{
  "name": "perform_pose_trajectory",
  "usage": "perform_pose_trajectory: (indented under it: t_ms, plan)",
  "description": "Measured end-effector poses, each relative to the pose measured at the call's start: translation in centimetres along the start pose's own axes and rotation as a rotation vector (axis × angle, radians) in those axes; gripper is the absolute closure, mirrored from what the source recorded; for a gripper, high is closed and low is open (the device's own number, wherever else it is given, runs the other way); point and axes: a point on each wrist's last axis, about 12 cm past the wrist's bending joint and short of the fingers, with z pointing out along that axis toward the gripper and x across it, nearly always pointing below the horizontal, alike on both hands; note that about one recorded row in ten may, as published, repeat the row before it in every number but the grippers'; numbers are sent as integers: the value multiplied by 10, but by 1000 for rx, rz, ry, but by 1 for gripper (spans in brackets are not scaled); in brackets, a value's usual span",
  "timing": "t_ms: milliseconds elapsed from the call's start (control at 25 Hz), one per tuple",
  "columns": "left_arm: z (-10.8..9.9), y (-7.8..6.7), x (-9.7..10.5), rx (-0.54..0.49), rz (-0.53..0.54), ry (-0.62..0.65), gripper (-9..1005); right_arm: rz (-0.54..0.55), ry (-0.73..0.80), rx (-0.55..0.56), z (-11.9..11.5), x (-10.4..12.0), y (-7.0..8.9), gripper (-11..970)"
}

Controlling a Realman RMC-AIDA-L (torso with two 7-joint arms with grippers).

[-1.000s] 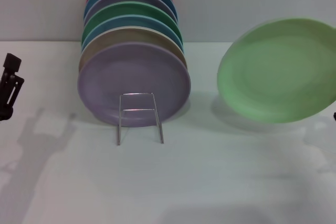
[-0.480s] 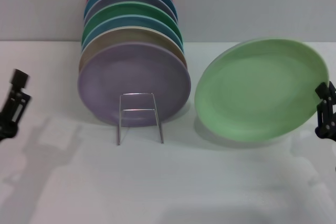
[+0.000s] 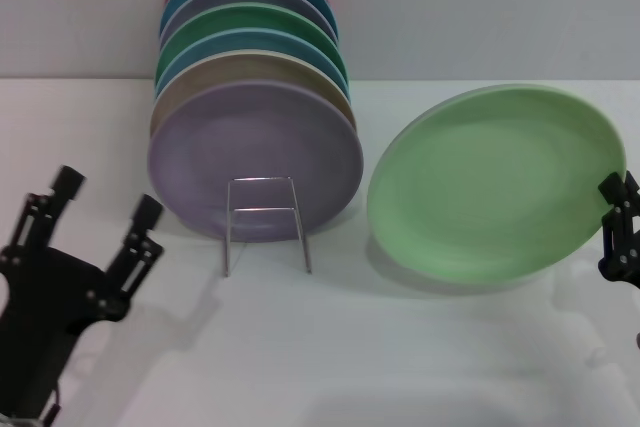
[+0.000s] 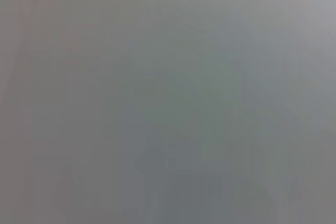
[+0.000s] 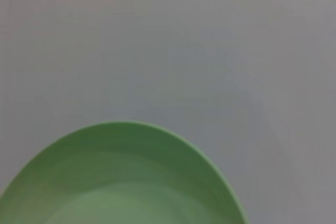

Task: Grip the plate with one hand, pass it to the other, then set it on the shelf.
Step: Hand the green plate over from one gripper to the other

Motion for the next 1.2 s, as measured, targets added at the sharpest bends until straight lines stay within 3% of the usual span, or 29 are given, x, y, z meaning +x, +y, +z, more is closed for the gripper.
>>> perform_pose_trajectory:
  t_ms: [480,800,1200]
  plan:
    - [8,-14,13,71,-31,92,208,-1,15,49,-1,5,24,943]
    - [12,-17,16,89,-35,111,209,-40,4,96,-14,2,46,942]
    - [18,-20,20,116,-22,137,209,-81,-25,193,-37,-3,59,942]
